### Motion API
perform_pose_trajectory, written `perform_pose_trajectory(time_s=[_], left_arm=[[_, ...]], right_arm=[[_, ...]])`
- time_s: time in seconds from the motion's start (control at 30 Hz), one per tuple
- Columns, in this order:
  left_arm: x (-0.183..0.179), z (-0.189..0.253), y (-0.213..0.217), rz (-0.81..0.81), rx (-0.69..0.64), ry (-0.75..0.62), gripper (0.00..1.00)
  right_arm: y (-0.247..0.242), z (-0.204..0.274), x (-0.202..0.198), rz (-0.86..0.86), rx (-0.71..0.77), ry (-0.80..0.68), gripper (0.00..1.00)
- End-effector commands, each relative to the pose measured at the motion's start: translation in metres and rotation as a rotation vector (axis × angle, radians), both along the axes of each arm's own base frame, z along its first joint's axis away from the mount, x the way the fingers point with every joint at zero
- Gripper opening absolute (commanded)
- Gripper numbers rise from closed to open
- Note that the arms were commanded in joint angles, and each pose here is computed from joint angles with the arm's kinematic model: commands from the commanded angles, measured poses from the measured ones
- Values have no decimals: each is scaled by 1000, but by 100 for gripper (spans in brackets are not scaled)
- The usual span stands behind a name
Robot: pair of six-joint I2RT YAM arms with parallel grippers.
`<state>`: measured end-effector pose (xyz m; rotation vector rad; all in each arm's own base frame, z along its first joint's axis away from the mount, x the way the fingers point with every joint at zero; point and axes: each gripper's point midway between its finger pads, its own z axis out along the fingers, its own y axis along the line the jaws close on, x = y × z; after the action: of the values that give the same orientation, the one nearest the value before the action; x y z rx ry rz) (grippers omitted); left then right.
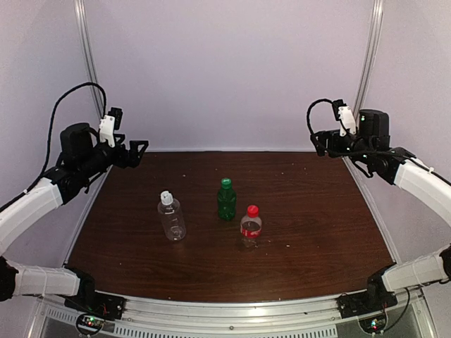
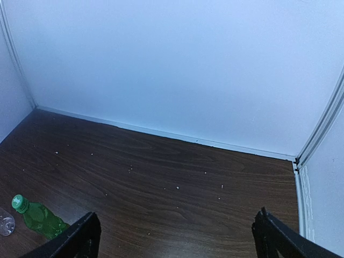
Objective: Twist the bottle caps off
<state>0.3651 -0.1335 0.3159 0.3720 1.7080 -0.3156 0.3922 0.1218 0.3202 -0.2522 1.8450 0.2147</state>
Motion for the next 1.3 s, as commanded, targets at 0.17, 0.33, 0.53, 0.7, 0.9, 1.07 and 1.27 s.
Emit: perform_pose_trajectory(time_s=[0.17,0.33,0.53,0.7,0.9,1.07,1.27], left_arm=[[-3,16,-7,-38,-6,-63,98],[-3,16,-8,-38,4,-60,98],[-6,19,-12,-50,27,-55,98],[-12,22,-22,-80,85,-37,98],[-29,23,-57,-196,183,-17,97],[-52,15,-105,-361,276,24,98],[-88,-2,-167,-558,347,63,98]], right_arm=[[6,-1,-1,24,-4,-10,100],[6,-1,1,19,-7,-3,100],[7,2,-1,16,-16,10,100],[8,0,-2,16,-36,61,100],[23,1,-10,69,-31,70,100],[32,-1,-14,104,-63,70,100],[45,-12,-20,138,-67,94,100]])
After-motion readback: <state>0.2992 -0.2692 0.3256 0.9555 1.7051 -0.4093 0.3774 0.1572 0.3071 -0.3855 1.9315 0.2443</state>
